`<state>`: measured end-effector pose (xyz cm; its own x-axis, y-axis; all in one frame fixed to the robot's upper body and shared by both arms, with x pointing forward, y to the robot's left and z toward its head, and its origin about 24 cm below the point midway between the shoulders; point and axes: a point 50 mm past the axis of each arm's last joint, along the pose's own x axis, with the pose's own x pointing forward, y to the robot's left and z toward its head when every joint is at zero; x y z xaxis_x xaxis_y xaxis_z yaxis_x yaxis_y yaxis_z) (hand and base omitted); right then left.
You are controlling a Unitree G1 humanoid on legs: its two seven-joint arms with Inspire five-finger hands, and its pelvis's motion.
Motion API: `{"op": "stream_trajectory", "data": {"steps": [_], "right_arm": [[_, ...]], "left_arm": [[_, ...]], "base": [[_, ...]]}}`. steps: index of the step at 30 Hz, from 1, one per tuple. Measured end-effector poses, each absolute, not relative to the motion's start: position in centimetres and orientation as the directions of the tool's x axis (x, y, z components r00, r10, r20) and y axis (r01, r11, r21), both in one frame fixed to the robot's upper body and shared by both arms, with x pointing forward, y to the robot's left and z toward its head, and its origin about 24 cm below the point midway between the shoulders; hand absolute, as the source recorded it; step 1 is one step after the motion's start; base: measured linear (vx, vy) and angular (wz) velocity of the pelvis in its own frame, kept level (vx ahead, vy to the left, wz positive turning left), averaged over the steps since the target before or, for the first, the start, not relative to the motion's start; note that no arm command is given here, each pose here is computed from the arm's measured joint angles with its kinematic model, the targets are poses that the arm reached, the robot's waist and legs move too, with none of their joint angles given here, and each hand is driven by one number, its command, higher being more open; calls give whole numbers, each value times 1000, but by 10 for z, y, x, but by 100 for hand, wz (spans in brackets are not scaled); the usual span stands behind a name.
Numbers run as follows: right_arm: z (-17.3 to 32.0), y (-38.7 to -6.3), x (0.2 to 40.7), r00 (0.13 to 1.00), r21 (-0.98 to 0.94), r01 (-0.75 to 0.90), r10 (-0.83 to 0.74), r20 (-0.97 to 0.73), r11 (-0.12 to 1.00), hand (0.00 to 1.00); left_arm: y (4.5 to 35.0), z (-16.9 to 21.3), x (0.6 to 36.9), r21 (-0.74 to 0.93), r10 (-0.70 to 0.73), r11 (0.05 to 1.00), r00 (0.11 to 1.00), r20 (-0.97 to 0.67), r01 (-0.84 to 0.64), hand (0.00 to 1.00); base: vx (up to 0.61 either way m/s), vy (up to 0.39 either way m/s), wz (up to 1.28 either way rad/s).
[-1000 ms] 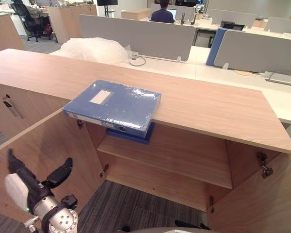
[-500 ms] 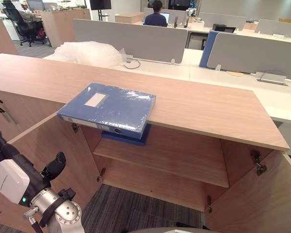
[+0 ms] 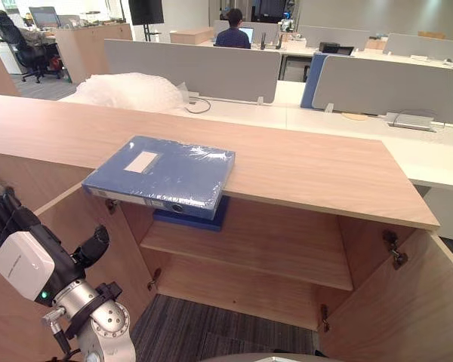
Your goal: Walk over to the cabinet, pick up the folder, carry it to the office cabinet, place the folder inside the office cabinet, then close the office cabinet door
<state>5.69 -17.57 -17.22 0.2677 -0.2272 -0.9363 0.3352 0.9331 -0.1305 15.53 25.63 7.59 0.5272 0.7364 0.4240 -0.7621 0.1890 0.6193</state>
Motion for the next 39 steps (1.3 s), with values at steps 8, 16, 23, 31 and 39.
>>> {"op": "stream_trajectory", "data": {"steps": [8,16,23,31,39], "right_arm": [[-172,-179,58,274,-142,298,-228,-934,944,100],[-173,-181,57,268,-136,316,-226,-937,939,100],[-172,-184,57,267,-141,317,-231,-936,938,100],[-172,-186,59,275,-143,311,-233,-933,940,100],[-171,-189,62,278,-144,325,-240,-930,935,100]], "left_arm": [[252,84,172,639,660,208,588,467,-741,100],[251,82,186,700,583,217,666,466,-680,100],[254,80,196,750,522,208,720,458,-628,100],[262,62,204,841,455,188,804,384,-508,100],[266,44,206,900,415,202,866,278,-386,100]], "base": [[-39,0,-7],[-32,-6,-9],[-33,-5,-10],[-25,-4,-7],[-4,-1,0]]}}
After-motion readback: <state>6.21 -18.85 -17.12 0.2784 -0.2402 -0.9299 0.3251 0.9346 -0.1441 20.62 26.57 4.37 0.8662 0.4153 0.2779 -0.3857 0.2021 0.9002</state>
